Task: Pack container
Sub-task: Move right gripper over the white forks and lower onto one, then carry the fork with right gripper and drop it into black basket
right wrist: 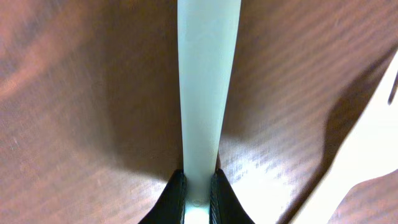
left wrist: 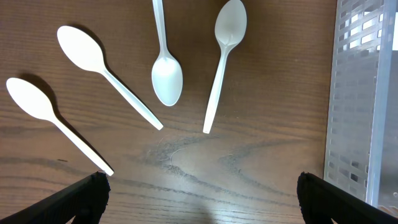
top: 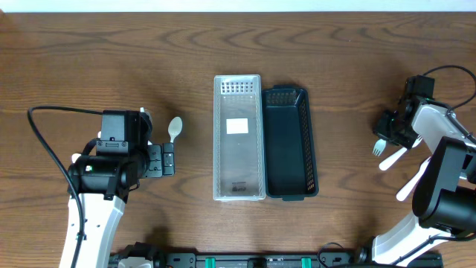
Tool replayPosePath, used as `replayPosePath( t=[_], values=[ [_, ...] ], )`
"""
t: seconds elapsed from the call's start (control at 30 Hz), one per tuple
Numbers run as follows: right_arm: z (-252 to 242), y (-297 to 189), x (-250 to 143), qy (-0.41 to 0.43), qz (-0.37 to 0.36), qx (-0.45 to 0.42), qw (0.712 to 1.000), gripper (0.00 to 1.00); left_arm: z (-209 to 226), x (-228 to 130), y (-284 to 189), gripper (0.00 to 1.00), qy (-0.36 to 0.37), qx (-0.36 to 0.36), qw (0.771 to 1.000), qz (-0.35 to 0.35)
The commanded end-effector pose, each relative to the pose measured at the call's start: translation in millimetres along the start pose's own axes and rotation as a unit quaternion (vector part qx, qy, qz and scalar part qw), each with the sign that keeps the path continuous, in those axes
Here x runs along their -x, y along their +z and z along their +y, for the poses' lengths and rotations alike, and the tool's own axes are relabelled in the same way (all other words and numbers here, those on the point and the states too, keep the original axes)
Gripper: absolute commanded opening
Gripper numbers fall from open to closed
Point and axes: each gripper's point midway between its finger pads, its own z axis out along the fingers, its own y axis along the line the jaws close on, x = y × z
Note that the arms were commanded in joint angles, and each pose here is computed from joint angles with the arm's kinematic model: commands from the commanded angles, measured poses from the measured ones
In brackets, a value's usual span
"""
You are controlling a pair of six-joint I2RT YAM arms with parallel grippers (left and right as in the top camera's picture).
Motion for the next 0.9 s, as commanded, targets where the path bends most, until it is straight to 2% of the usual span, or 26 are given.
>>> replayPosePath(
  t=[0.0,0.23,0.33,0.43,0.6,0.87],
  values=[
    [9,-12,-5,-0.001,0.012,0.016,1.0,0.01,3,5,-4,0.98,-0.009,0.008,1.0,-0.007],
    [71,-122,19,-0.072,-0.087,0.071,0.991,0.01,3,5,-4,0.98,-0.009,0.008,1.0,-0.008],
    [114,-176,5,-0.128,-0.135,0.111,0.976,0.01,3,5,-4,0.98,-0.009,0.008,1.0,-0.008],
    [146,-203,-24,-0.163,-0.146,0.143,0.965,0.01,3,5,-4,0.98,-0.009,0.008,1.0,-0.008],
    [185,-198,-87,-0.199,-0.093,0.156,0.963,0.01,3,5,-4,0.98,-0.009,0.008,1.0,-0.008],
    [205,-128,-163,-0.269,-0.002,0.107,0.957,0.01,3,5,-4,0.98,-0.009,0.008,1.0,-0.008]
  ],
)
